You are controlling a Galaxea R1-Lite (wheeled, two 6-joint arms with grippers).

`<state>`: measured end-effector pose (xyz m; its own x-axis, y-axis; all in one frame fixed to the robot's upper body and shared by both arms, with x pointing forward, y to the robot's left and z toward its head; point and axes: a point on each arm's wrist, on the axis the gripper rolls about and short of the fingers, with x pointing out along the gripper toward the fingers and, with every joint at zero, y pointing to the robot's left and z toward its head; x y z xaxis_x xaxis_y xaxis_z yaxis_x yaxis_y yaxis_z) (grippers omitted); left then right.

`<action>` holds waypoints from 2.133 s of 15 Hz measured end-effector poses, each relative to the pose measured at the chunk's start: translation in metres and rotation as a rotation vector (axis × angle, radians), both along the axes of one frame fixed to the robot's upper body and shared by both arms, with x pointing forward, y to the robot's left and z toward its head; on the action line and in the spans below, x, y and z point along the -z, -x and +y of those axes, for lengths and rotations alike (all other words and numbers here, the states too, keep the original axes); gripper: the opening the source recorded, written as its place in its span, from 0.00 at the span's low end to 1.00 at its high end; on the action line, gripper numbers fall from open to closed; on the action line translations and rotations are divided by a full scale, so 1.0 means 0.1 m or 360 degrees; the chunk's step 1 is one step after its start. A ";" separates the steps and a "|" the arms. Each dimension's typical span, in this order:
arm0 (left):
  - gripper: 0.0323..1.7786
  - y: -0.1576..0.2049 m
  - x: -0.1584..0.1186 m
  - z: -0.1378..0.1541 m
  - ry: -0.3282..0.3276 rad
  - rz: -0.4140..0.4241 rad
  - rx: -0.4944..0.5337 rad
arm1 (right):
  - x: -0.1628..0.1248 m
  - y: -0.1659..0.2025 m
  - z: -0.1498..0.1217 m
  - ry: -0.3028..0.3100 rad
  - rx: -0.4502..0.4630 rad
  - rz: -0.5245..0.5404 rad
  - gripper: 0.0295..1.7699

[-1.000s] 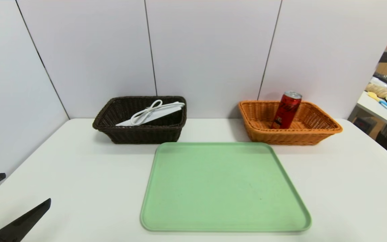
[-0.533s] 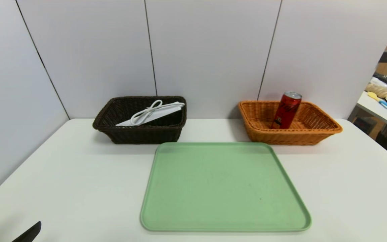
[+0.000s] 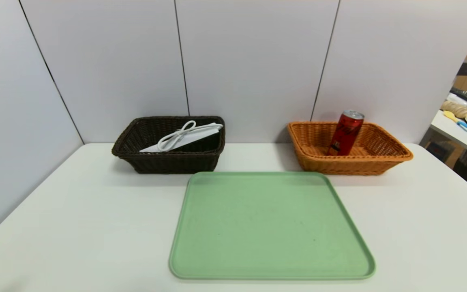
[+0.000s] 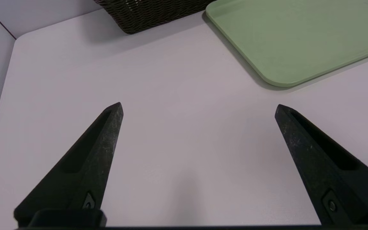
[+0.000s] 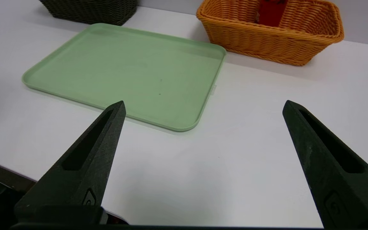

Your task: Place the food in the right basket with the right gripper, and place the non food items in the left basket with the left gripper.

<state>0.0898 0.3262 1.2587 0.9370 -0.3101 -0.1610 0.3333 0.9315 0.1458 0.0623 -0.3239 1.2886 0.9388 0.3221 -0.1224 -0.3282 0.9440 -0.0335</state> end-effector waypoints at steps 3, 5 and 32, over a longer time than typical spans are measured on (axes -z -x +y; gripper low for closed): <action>0.95 0.06 0.02 0.00 -0.0002 -0.0048 0.0001 | 0.01 0.07 -0.03 -0.0003 -0.0120 0.0023 0.96; 0.95 0.10 0.07 0.00 -0.0003 -0.0077 -0.0009 | 0.03 0.11 -0.05 -0.0002 -0.0145 0.0001 0.96; 0.95 0.21 0.77 0.07 0.0175 -0.0218 -0.0504 | 1.06 -0.07 -0.12 0.0006 0.0510 -0.0203 0.96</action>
<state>0.0692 0.3332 1.1817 0.9999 -0.0098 -0.0089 0.0103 0.9980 0.0622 0.0690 -0.3364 1.1826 1.0000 0.0079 0.0021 -0.0077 0.9982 -0.0591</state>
